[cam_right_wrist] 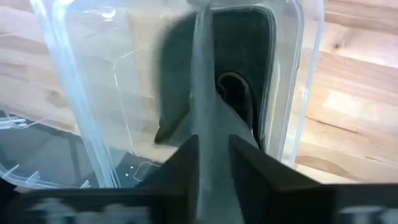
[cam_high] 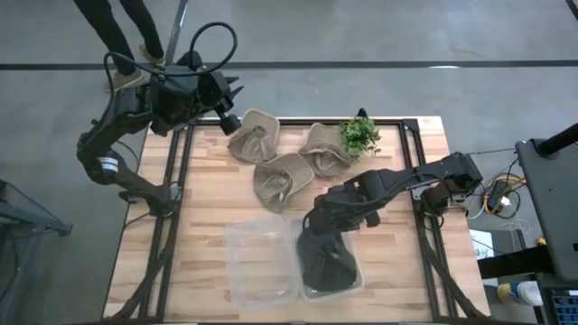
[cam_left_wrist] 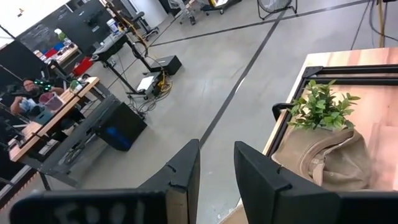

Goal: Pick & Place hat
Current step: Put the black cap into the right transparent bin, then put the bottom brown cap into the left transparent bin

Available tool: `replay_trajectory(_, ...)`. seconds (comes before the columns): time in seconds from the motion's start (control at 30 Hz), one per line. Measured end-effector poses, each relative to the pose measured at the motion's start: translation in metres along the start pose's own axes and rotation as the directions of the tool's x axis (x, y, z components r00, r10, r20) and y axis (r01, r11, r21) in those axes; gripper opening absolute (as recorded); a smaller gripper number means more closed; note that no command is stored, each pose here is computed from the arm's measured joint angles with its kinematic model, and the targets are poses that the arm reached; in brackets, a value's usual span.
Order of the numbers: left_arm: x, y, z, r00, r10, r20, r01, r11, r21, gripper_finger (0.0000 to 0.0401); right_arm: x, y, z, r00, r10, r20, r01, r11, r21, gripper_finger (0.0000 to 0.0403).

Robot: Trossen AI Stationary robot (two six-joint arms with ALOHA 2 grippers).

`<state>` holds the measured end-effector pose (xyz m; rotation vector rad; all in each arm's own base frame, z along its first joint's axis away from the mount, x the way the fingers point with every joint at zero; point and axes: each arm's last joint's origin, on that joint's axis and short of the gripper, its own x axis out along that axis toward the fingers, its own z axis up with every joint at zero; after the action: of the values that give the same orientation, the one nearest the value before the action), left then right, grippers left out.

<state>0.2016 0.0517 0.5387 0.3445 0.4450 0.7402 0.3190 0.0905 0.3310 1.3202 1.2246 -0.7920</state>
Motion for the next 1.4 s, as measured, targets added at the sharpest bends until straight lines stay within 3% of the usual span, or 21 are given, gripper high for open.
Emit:
replay_trajectory(0.2, 0.001, -0.001, 0.0, 1.0, -0.007, -0.001, 0.007, 1.0, 0.001, 0.0092, 0.001, 0.001, 0.003, 1.0, 0.004, -0.014, -0.004, 1.0, -0.017, 0.0184)
replay_trajectory(0.37, 0.002, -0.002, 0.0, 0.999, -0.036, 0.006, 0.036, 0.999, -0.005, 0.0092, -0.024, 0.009, 0.005, 0.993, 0.107, 0.057, -0.101, 0.989, -0.105, 0.0231)
replay_trajectory(0.47, 0.004, -0.006, -0.001, 0.998, -0.069, 0.005, 0.069, 0.998, -0.014, 0.0092, -0.044, 0.013, 0.013, 0.967, 0.172, 0.186, -0.137, 0.973, -0.186, 0.0236)
replay_trajectory(0.67, 0.012, -0.014, -0.007, 0.994, -0.107, -0.029, 0.106, 0.994, -0.017, 0.0092, -0.078, 0.014, 0.05, 0.897, 0.214, 0.387, -0.108, 0.955, -0.277, 0.0228)
replay_trajectory(0.93, 0.025, -0.027, -0.018, 0.987, -0.124, -0.103, 0.117, 0.99, -0.073, 0.0092, -0.118, 0.002, 0.12, 0.827, 0.215, 0.52, 0.033, 0.904, -0.427, 0.0224)
replay_trajectory(1.1, 0.03, -0.033, -0.025, 0.98, -0.133, -0.15, 0.1, 0.973, -0.21, 0.0092, -0.131, -0.017, 0.168, 0.839, 0.197, 0.507, 0.099, 0.862, -0.498, 0.0224)
replay_trajectory(1.4, 0.032, -0.035, -0.027, 0.977, -0.134, -0.163, 0.035, 0.865, -0.501, 0.0092, -0.137, -0.062, 0.24, 0.871, 0.14, 0.47, 0.171, 0.811, -0.559, 0.0224)
